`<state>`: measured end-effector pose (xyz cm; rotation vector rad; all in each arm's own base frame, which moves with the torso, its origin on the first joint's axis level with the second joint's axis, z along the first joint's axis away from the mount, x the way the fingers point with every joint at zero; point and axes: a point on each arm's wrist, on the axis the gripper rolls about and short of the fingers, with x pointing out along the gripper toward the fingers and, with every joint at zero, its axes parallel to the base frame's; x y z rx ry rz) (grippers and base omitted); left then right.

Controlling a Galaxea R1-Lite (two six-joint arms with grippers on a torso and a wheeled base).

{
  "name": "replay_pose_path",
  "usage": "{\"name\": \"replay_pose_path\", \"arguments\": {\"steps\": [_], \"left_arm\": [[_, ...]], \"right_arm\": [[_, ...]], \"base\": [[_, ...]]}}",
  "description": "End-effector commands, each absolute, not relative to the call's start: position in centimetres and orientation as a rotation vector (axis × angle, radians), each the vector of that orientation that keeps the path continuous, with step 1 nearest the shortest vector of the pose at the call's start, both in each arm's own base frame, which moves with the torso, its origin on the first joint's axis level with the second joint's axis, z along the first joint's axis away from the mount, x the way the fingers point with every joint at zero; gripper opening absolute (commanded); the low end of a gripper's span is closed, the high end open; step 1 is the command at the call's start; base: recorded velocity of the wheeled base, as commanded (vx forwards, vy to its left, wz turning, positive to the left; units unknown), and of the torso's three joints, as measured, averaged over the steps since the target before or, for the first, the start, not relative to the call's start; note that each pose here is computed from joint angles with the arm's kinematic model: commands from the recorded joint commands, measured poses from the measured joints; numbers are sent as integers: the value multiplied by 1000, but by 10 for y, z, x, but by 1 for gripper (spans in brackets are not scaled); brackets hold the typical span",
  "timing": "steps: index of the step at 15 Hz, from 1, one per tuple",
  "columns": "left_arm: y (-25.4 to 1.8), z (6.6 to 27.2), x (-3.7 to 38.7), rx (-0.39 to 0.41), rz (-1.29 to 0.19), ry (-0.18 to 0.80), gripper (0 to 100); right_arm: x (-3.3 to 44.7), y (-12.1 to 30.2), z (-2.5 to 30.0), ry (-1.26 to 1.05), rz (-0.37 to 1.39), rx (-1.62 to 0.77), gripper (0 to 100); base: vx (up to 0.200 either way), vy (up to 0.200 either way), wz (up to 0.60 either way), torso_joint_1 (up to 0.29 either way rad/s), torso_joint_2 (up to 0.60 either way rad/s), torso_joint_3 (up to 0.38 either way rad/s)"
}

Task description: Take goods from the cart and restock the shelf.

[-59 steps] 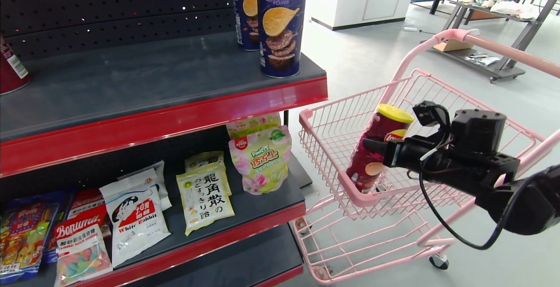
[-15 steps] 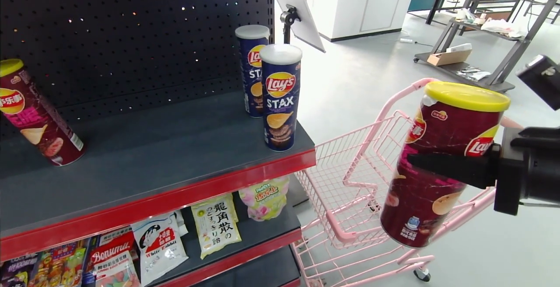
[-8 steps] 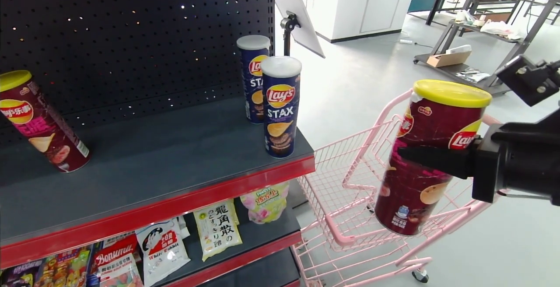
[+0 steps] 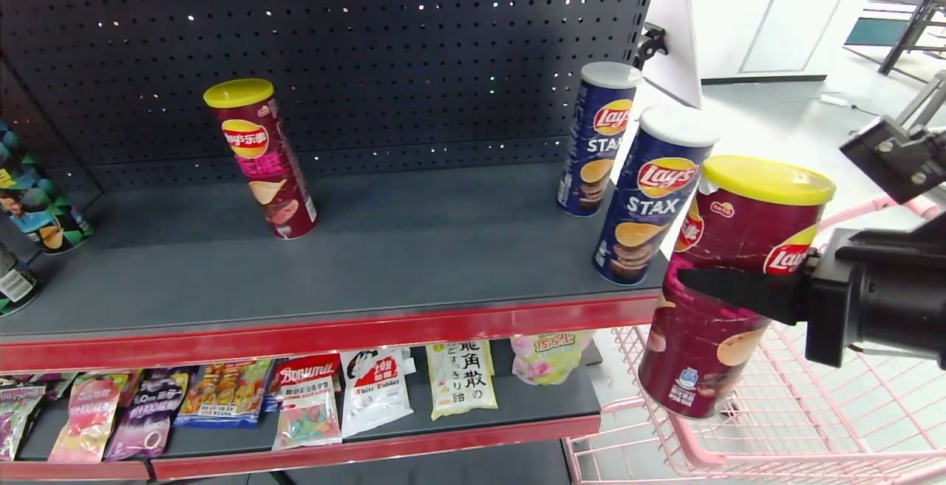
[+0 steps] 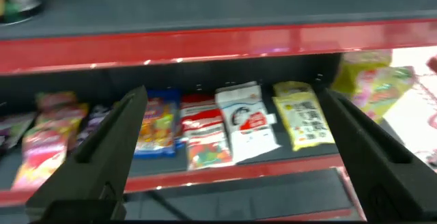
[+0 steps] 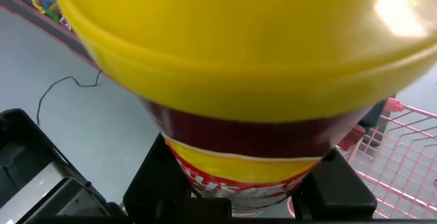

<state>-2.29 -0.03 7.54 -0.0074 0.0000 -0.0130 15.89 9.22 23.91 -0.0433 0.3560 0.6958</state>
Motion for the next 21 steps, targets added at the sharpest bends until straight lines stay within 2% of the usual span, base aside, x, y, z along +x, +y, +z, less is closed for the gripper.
{"name": "replay_pose_path", "arguments": {"steps": [1,6,12,15,21], "left_arm": [[0,75,-23,-8,-12,0,100],[0,75,-23,-5,-14,0,100],[0,75,-23,-5,-14,0,100],[0,75,-23,-5,-14,0,100],[0,75,-23,-5,-14,0,100]], "right_arm": [[149,87,236,350,698,-42,0],[128,78,234,319,747,-35,0],[137,85,237,309,766,-65,0],[146,91,234,240,767,-66,0],[140,99,236,223,832,-75,0]], "base": [[0,0,0,0,0,0],[0,0,0,0,0,0],[-200,0,0,3,-1,3],[0,0,0,0,0,0],[0,200,0,5,1,3]]}}
